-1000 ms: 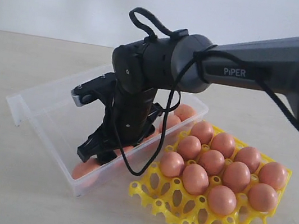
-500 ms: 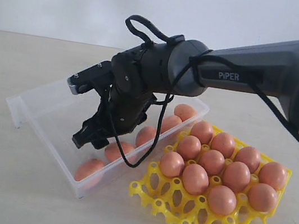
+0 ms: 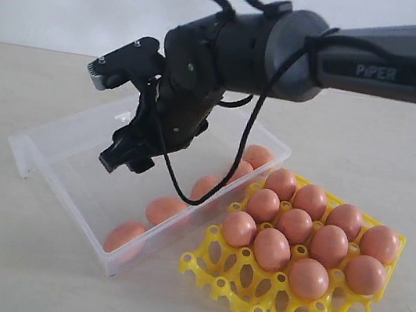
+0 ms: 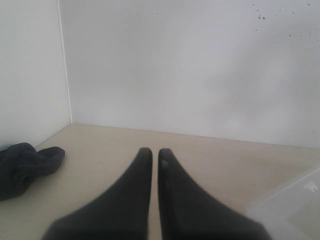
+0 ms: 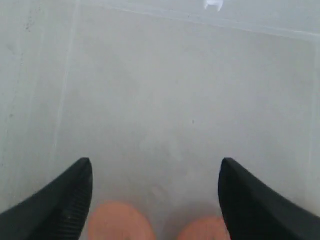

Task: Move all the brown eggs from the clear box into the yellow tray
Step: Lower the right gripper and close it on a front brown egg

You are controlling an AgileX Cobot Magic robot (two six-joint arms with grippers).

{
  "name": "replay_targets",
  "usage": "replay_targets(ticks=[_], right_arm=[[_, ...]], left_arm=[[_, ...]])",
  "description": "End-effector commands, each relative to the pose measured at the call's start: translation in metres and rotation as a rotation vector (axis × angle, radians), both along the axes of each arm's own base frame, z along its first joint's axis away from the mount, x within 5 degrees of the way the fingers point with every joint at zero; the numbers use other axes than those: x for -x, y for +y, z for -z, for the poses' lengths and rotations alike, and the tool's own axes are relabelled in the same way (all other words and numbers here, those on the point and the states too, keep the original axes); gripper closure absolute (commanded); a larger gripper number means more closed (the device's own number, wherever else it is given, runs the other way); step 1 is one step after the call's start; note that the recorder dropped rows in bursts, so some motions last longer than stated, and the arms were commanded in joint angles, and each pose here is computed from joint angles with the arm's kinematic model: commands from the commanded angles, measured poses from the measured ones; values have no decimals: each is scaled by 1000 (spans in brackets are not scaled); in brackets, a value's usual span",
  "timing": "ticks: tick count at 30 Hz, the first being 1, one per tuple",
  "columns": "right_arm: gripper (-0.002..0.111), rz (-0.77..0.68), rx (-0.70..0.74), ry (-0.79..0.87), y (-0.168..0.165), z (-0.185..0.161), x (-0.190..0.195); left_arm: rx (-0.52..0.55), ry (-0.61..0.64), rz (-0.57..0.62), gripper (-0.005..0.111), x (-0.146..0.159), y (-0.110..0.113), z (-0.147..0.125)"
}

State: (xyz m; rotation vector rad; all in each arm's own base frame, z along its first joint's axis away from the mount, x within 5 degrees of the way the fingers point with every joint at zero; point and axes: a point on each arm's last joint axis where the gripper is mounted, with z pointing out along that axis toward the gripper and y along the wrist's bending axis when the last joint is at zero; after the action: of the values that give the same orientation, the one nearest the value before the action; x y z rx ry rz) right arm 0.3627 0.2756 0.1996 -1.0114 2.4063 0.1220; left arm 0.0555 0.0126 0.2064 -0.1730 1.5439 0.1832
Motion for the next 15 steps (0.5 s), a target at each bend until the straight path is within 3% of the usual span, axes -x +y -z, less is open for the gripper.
replay_targets(ticks=[1,5,9,15], right_arm=[[47,1,177,168,-19,-11,20],[47,-75,307,278,-26,0,28],[47,-199,287,182,-19,1,21],[47,-221,245,118,-14,0,16]], left_arm=[[-6,-14,0,103,1,0,-2],[-6,-14,0,103,1,0,-2],[-6,-14,0,103,1,0,-2],[-6,-14,0,103,1,0,-2]])
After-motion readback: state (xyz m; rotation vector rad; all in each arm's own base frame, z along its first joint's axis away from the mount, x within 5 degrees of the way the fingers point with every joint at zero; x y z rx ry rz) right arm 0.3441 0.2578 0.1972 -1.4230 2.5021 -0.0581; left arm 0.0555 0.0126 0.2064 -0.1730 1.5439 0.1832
